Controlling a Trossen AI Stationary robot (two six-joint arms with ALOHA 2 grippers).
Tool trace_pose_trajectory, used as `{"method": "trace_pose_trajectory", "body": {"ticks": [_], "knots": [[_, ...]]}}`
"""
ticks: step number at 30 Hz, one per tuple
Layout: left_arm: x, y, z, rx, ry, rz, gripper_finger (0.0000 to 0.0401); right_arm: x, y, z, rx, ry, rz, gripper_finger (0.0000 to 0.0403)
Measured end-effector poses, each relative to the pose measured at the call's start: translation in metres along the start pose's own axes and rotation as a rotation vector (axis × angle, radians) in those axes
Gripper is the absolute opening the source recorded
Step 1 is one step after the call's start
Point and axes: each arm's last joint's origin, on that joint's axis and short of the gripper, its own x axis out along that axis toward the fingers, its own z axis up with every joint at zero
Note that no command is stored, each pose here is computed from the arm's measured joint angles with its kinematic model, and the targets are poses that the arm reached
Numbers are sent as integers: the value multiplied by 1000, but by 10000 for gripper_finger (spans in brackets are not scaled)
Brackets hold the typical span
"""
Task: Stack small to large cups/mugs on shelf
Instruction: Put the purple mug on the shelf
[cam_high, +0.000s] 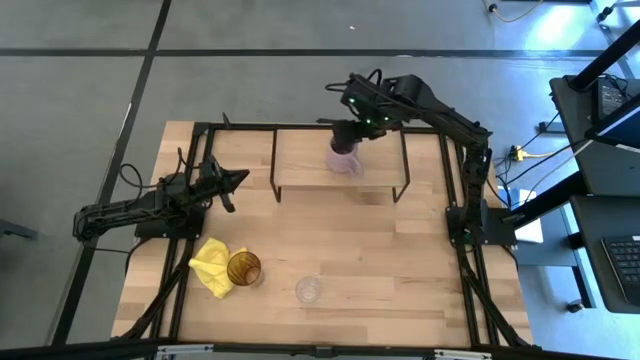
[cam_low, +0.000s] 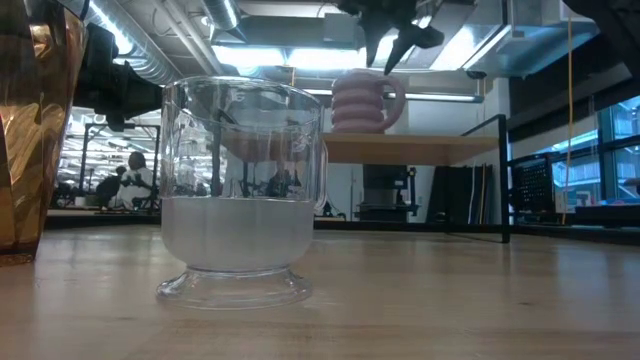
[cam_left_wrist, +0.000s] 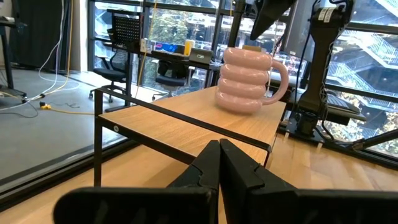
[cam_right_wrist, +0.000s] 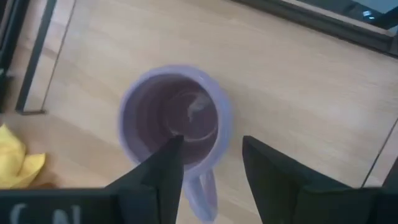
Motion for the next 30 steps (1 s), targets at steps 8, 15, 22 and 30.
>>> {"method": "trace_pose_trajectory", "body": {"ticks": [8, 15, 22, 30], "knots": [[0, 0, 0, 0, 0, 0, 0, -3, 14, -17, -64, 1, 11, 83], [0, 0, 0, 0, 0, 0, 0, -28, 11, -28, -72, -82, 18, 8], [0, 0, 0, 0, 0, 0, 0, -33, 14, -41, -67, -94, 6, 4], [0, 0, 0, 0, 0, 0, 0, 11, -1, -63, -46, 72, -148, 2]]}}
